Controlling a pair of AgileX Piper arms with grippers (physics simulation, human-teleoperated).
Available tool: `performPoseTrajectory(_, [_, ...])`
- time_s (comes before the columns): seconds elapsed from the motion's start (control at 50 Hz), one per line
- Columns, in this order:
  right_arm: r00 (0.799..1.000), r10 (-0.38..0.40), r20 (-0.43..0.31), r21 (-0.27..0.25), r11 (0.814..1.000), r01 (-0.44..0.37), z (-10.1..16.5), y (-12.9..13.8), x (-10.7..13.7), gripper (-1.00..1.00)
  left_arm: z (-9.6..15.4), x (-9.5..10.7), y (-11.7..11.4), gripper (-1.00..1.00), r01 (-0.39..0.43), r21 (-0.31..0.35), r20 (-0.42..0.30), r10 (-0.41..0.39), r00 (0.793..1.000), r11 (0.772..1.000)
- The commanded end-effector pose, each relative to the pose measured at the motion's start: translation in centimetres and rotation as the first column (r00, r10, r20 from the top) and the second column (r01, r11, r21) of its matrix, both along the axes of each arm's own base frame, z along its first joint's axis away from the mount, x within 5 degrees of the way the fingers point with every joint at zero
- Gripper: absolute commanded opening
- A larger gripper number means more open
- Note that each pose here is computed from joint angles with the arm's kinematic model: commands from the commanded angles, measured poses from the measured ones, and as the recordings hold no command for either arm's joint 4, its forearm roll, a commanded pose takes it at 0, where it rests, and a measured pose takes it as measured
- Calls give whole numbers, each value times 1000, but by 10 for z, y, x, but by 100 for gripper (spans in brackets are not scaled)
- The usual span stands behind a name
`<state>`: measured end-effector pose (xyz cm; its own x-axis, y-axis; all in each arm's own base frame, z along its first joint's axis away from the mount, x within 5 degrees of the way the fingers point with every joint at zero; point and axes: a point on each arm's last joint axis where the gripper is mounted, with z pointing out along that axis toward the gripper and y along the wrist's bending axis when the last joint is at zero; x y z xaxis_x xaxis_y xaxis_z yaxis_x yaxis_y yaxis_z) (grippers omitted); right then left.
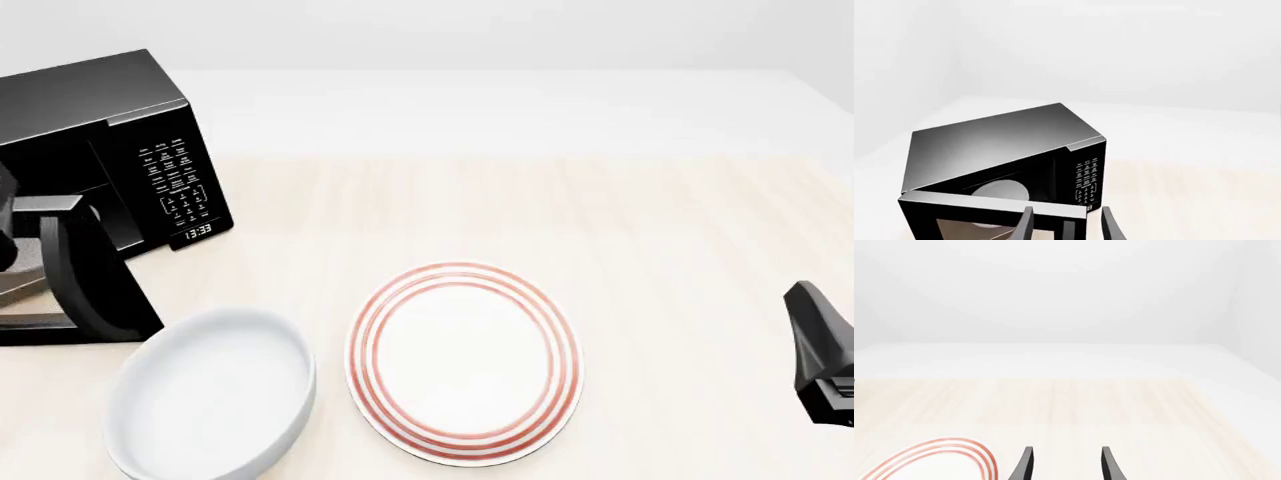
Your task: Open the microwave.
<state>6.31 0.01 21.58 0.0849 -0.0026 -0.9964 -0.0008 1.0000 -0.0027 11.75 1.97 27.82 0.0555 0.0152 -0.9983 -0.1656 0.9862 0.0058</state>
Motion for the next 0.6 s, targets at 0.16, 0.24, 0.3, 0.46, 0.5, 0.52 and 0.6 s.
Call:
performPoseTrajectory(0.16, [1000, 0, 0, 0, 1000, 0, 0, 0, 0, 100, 41, 8, -3, 100, 28, 68, -1, -28, 1000, 997])
performPoseTrajectory(0.24, [1000, 0, 0, 0, 1000, 0, 0, 0, 0, 100, 35, 12, -5, 100, 49, 67, -3, -49, 999, 997])
performPoseTrajectory(0.3, [1000, 0, 0, 0, 1000, 0, 0, 0, 0, 100, 40, 16, -6, 100, 58, 71, -8, -57, 998, 996])
performPoseTrajectory(0.46, [1000, 0, 0, 0, 1000, 0, 0, 0, 0, 100, 54, 32, -6, 100, 75, 81, -34, -72, 997, 994])
performPoseTrajectory(0.5, [1000, 0, 0, 0, 1000, 0, 0, 0, 0, 100, 57, 34, -7, 100, 79, 69, -35, -76, 996, 995])
performPoseTrajectory(0.52, [1000, 0, 0, 0, 1000, 0, 0, 0, 0, 100, 57, 37, -7, 100, 80, 73, -42, -77, 996, 994])
performPoseTrajectory(0.6, [1000, 0, 0, 0, 1000, 0, 0, 0, 0, 100, 61, 45, -7, 100, 85, 78, -65, -80, 995, 993])
